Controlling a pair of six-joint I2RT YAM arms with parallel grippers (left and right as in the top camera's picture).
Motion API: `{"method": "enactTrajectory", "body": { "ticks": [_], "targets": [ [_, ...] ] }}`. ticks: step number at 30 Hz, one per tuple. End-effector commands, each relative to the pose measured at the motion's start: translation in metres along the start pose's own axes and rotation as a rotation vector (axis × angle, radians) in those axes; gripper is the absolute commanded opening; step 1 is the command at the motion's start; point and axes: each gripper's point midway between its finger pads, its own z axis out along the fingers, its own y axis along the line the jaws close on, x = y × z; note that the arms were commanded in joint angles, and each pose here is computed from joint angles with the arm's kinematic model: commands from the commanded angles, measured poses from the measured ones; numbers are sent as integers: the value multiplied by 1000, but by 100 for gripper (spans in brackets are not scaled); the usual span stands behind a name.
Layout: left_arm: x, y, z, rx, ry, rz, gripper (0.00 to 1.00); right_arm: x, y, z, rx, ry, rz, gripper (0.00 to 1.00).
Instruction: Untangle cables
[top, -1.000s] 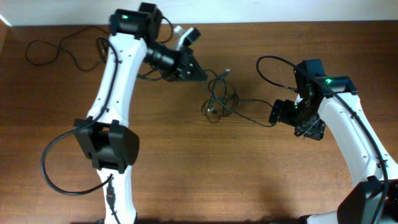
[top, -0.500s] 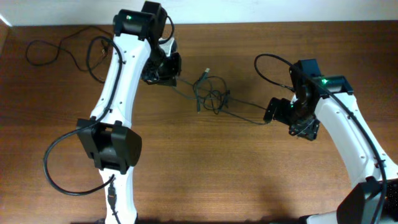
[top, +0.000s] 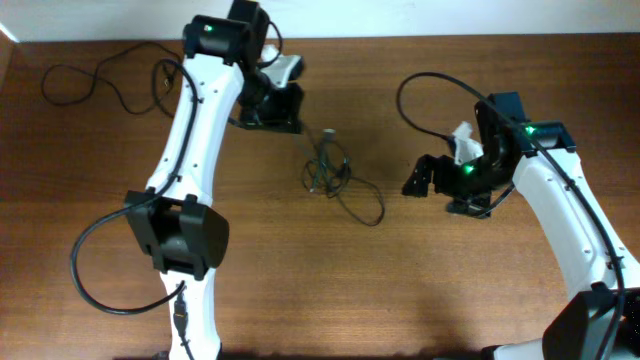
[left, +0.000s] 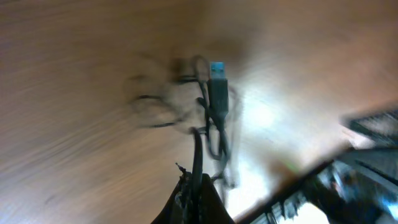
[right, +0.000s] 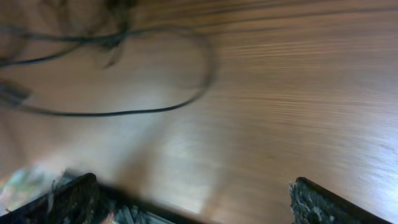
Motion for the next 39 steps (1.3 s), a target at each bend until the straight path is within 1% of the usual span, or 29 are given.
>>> {"method": "enactTrajectory", "body": {
  "ticks": [1, 4, 8, 15, 26, 29, 30, 33, 35, 37, 39],
  "targets": [
    [2, -63, 0, 246, -23, 254, 0, 10, 28, 0, -183, 37, -190, 99],
    [8, -80, 4, 288, -3, 283, 0, 6, 29, 0, -186, 25, -178, 99],
    [20, -121, 7, 426, 14, 384, 0, -6, 32, 0, -194, -14, -92, 99],
    [26, -148, 3, 545, 18, 394, 0, -11, 39, -2, -228, -26, -58, 99],
    [25, -151, 5, 541, 10, 414, 0, -10, 56, -7, -330, -18, -78, 99],
    [23, -147, 9, 510, 9, 424, 0, -8, 64, -9, -377, -5, -80, 99],
    [23, -147, 9, 509, 9, 424, 0, -9, 62, -9, -364, -10, -81, 99],
    [23, -147, 9, 510, 13, 406, 0, -14, 43, -3, -248, -37, -71, 99],
    [23, -152, 6, 541, 10, 399, 0, -16, 34, 0, -199, -46, -54, 99],
    [24, -159, 1, 589, 4, 396, 0, -18, 16, 4, -105, -58, 19, 99],
    [24, -161, 0, 602, 3, 394, 0, -17, 3, 9, -44, -62, 57, 99]
  ]
}}
